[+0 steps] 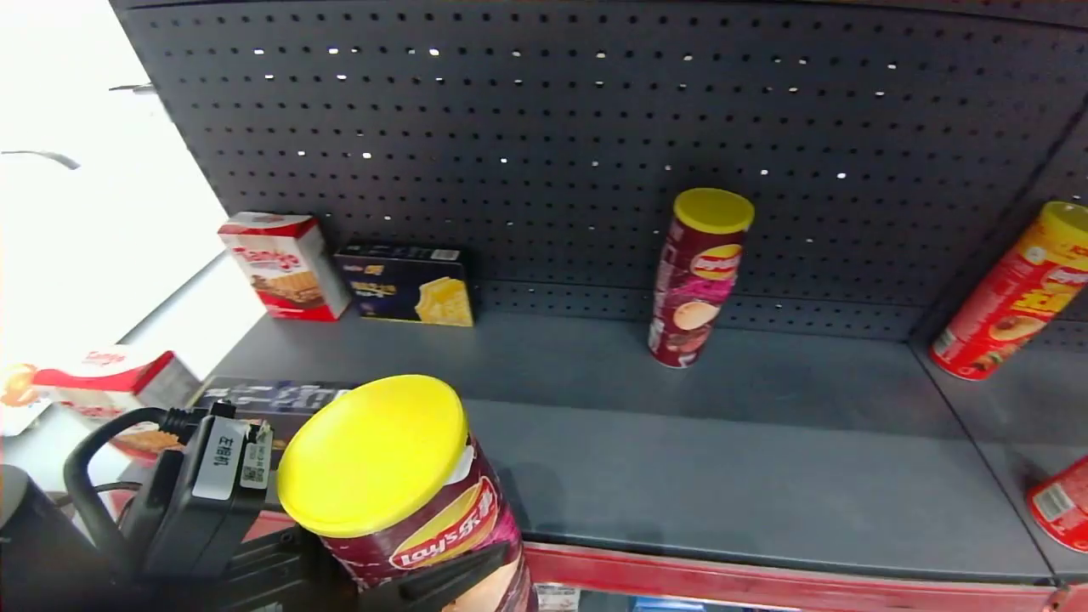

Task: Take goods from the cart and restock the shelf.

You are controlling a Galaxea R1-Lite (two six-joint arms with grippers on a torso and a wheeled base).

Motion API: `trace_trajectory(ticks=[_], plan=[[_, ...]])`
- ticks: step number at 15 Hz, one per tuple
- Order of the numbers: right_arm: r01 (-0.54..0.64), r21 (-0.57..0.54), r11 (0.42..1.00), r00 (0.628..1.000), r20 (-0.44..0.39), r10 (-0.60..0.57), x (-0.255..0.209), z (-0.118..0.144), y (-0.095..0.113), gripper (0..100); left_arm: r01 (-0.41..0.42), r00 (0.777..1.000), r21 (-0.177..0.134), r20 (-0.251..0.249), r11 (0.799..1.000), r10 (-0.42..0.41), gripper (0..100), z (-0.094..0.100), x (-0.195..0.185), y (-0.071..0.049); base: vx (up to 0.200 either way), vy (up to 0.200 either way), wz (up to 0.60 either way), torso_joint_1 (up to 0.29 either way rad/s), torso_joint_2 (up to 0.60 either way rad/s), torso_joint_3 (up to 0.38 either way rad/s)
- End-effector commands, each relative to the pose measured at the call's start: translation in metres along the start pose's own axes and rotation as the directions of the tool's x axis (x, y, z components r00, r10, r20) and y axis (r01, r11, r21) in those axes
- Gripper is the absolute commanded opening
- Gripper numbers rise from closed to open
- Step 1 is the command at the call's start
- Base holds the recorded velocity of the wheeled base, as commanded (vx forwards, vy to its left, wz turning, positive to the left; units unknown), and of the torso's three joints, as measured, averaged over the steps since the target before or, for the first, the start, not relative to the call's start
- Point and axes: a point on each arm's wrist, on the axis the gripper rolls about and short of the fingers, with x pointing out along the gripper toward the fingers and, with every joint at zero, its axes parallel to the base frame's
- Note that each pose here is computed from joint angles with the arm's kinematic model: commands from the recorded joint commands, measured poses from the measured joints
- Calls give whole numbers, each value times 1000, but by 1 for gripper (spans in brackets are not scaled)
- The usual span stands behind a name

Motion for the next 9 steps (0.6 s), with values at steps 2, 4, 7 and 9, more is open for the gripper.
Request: trace_trajectory(ticks=[2, 4, 7, 9], plan=[[0, 0, 1000, 1000, 1, 0, 0, 0, 0, 100, -4, 1000, -2, -3, 1000, 4, 0, 0, 0, 1, 0, 0, -300, 4, -1, -1], [0, 0, 1000, 1000, 1, 0, 0, 0, 0, 100, -12, 1000, -2, -3, 1000, 12, 0, -1, -1, 2, 0, 0, 0, 0, 0, 0], [0, 0, 1000, 1000, 1, 0, 0, 0, 0, 100, -15, 1000, -2, -3, 1000, 15, 0, -1, -1, 2, 0, 0, 0, 0, 0, 0], [0, 0, 1000, 1000, 1, 0, 0, 0, 0, 100, -16, 1000, -4, -3, 1000, 16, 0, -1, -1, 3, 0, 0, 0, 0, 0, 0]])
